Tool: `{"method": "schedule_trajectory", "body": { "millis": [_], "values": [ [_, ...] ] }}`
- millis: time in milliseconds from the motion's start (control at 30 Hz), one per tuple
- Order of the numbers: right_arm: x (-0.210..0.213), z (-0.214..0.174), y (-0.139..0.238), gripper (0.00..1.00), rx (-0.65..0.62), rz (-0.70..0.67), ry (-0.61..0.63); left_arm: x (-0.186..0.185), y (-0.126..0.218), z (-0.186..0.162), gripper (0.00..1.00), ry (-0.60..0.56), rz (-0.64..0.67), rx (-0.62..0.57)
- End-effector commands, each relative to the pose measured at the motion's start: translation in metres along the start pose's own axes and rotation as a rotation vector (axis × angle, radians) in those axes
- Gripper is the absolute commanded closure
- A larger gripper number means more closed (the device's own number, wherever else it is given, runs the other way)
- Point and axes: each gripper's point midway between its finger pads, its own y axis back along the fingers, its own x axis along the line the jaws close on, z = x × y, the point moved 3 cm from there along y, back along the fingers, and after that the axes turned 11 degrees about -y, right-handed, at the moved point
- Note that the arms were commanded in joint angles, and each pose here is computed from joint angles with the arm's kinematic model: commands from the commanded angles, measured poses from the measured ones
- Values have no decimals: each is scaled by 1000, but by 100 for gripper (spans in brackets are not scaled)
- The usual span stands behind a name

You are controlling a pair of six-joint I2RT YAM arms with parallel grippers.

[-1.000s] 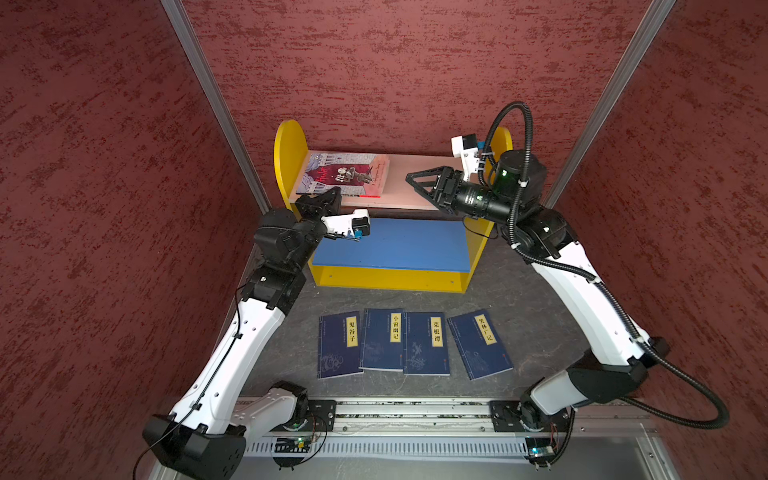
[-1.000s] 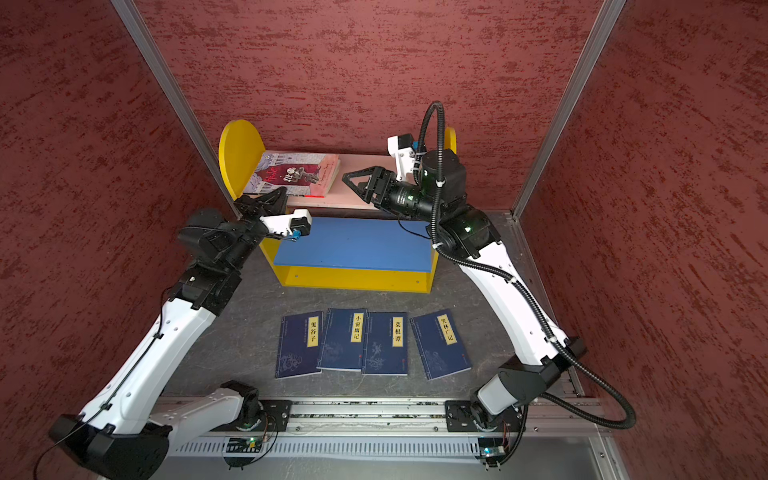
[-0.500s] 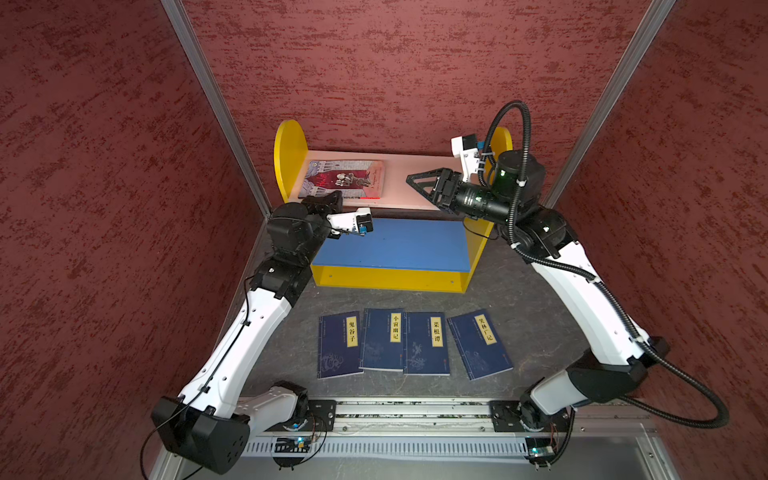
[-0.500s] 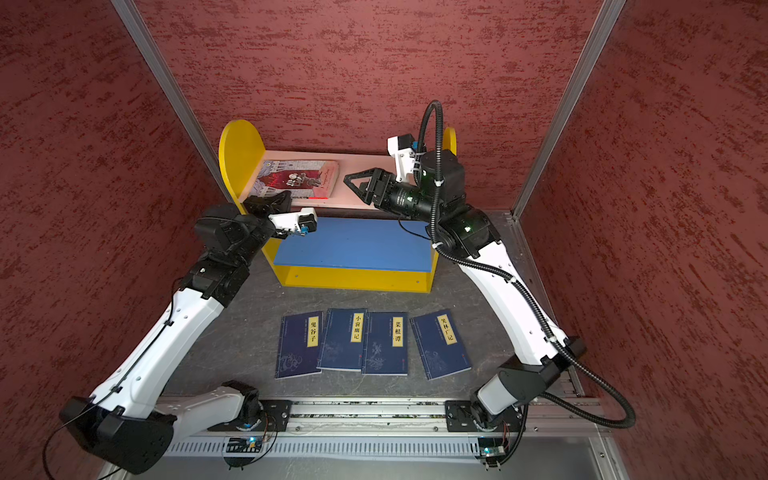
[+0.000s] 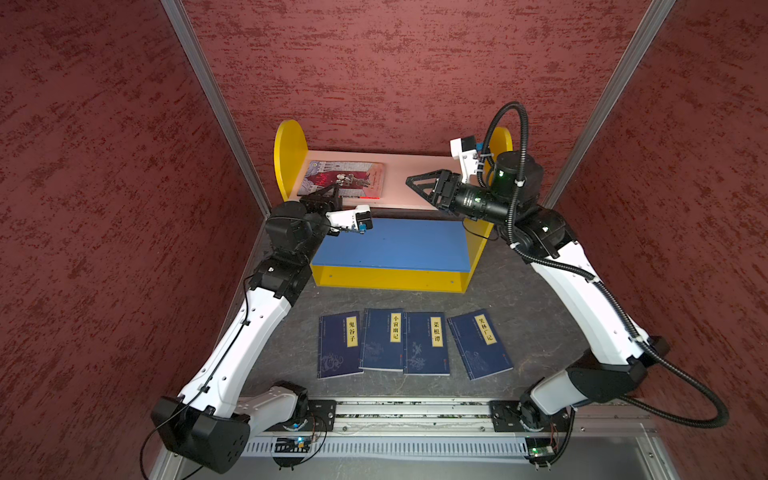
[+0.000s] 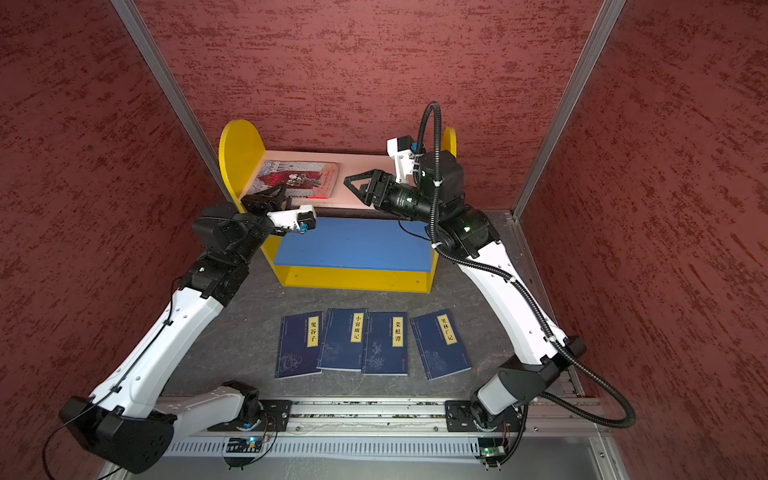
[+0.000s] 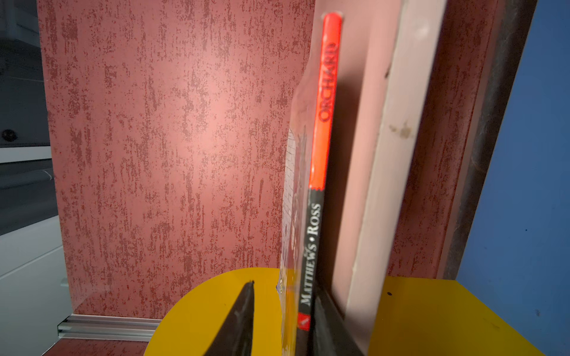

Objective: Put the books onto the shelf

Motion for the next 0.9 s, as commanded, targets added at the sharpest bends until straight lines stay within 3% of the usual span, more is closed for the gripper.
{"method": "schedule_trajectory", "body": {
  "millis": [0, 333, 633, 867],
  "values": [
    [5, 2, 4, 37, -10, 14, 18, -2, 4, -4, 57, -32, -27, 24],
    [1, 1, 0, 37, -5, 13, 12, -8, 13, -3, 25, -5, -80, 22],
    [-1, -1, -2, 37, 7, 17, 4, -11, 11, -4, 12, 19, -132, 37],
    [-4, -3, -5, 37, 20, 18, -5, -18, 7, -2, 4, 68, -242, 69]
  ]
}}
